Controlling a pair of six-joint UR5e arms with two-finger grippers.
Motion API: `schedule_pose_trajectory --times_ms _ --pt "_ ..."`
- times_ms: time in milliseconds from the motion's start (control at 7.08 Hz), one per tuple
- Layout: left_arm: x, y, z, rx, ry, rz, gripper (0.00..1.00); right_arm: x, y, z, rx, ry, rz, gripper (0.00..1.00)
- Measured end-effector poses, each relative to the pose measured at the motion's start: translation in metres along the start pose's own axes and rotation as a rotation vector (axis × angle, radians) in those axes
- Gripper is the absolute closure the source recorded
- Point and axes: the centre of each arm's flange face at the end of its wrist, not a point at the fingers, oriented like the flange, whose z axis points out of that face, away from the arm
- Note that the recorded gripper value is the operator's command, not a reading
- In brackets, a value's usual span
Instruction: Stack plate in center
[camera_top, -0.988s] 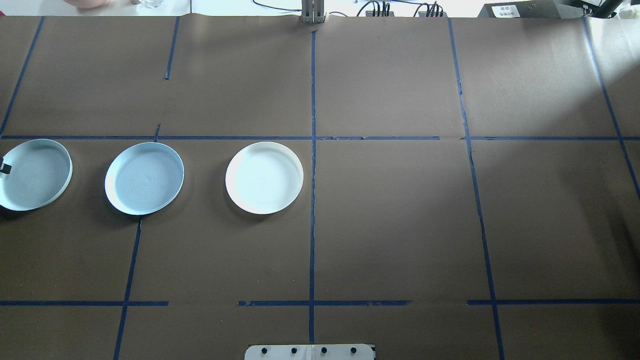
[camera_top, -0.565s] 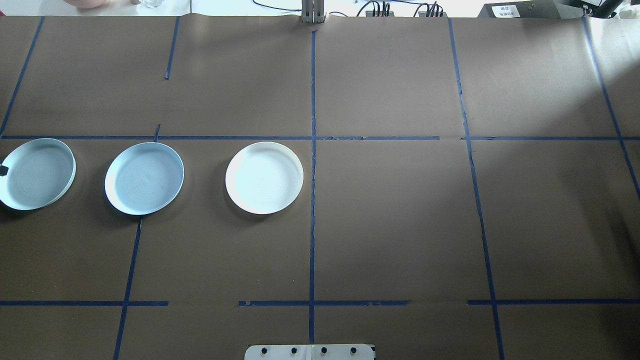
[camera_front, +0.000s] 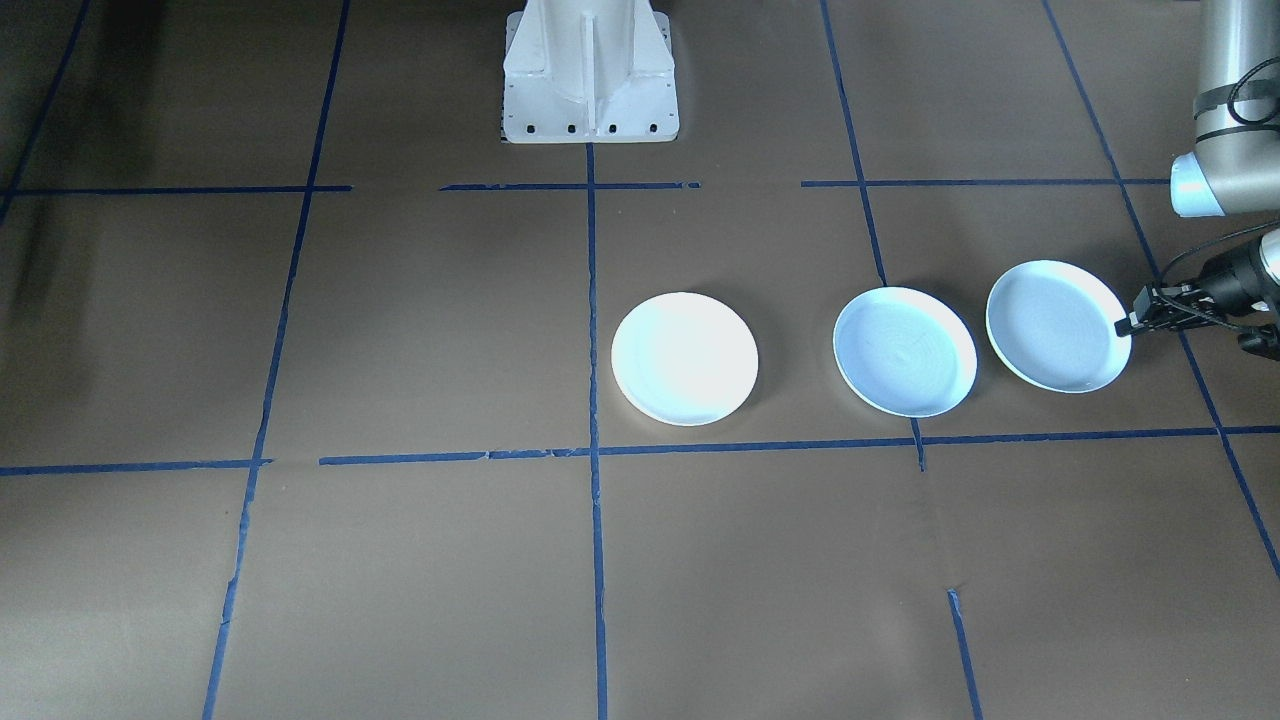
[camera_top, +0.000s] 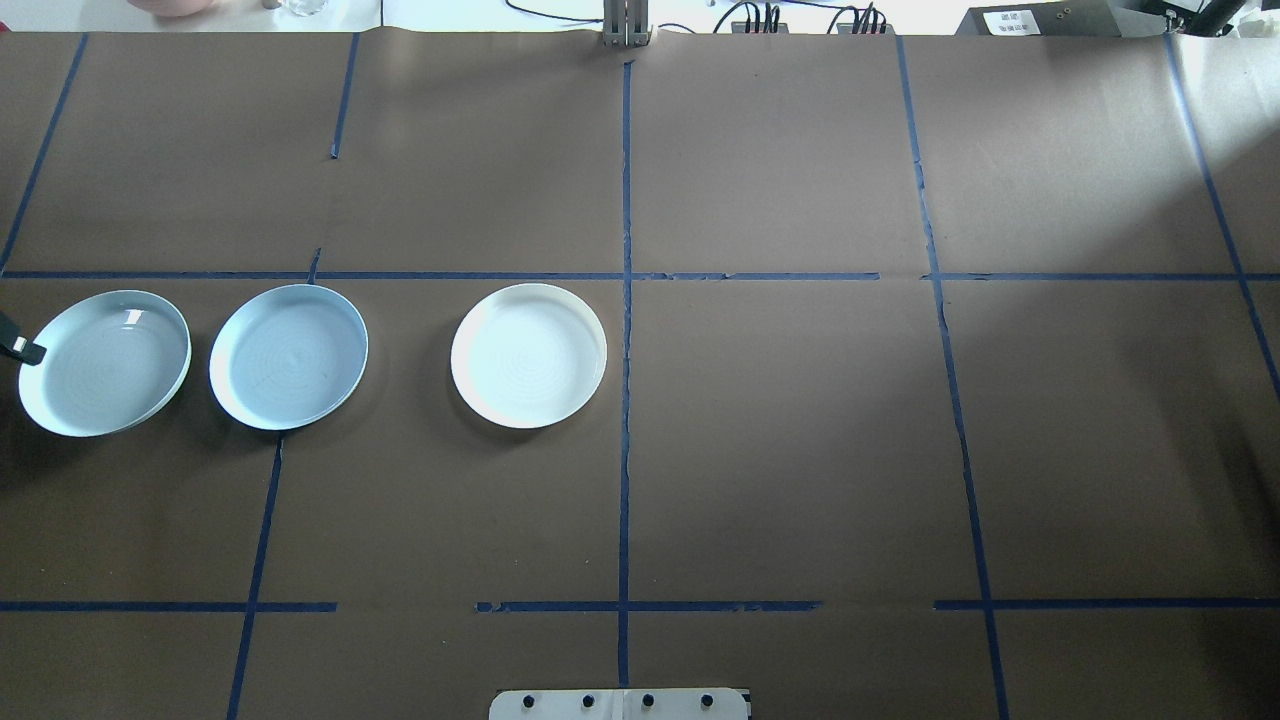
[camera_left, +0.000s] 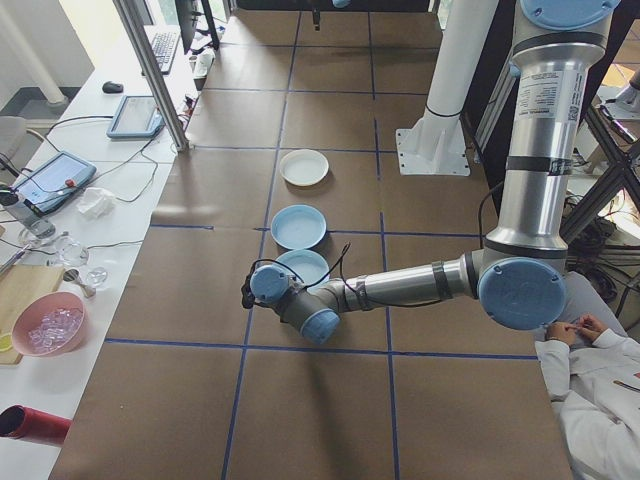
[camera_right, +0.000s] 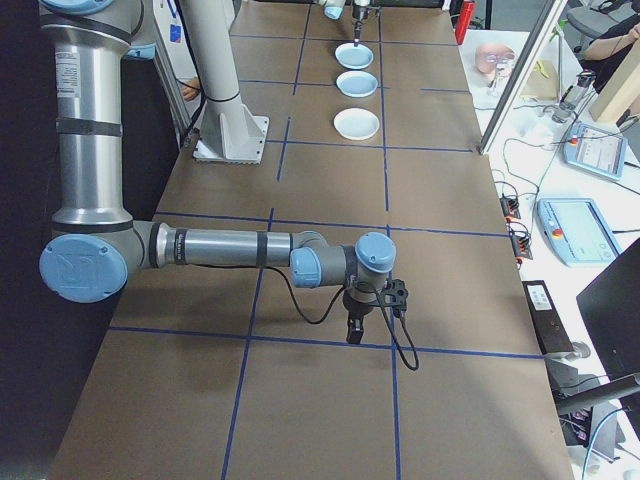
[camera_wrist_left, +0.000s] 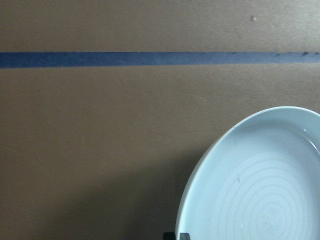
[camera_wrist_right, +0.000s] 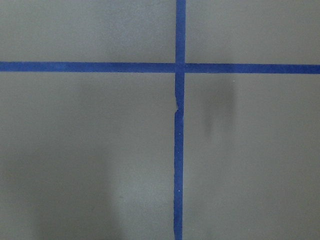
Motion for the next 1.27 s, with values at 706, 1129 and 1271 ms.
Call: schedule_pose_trajectory --times_ms 706,1129,1271 --pt "0.054 -0.012 -0.021 0.030 0.059 -0.044 1.00 0.000 0.000 0.000 0.000 0.000 0.000 0.00" --pt "0.113 -0.017 0.009 0.044 0.024 -0.090 1.00 0.000 0.000 0.000 0.000 0.000 0.000 0.00" --pt "0.132 -0.021 0.021 0.049 0.016 -0.101 1.00 0.000 0.000 0.000 0.000 0.000 0.000 0.00"
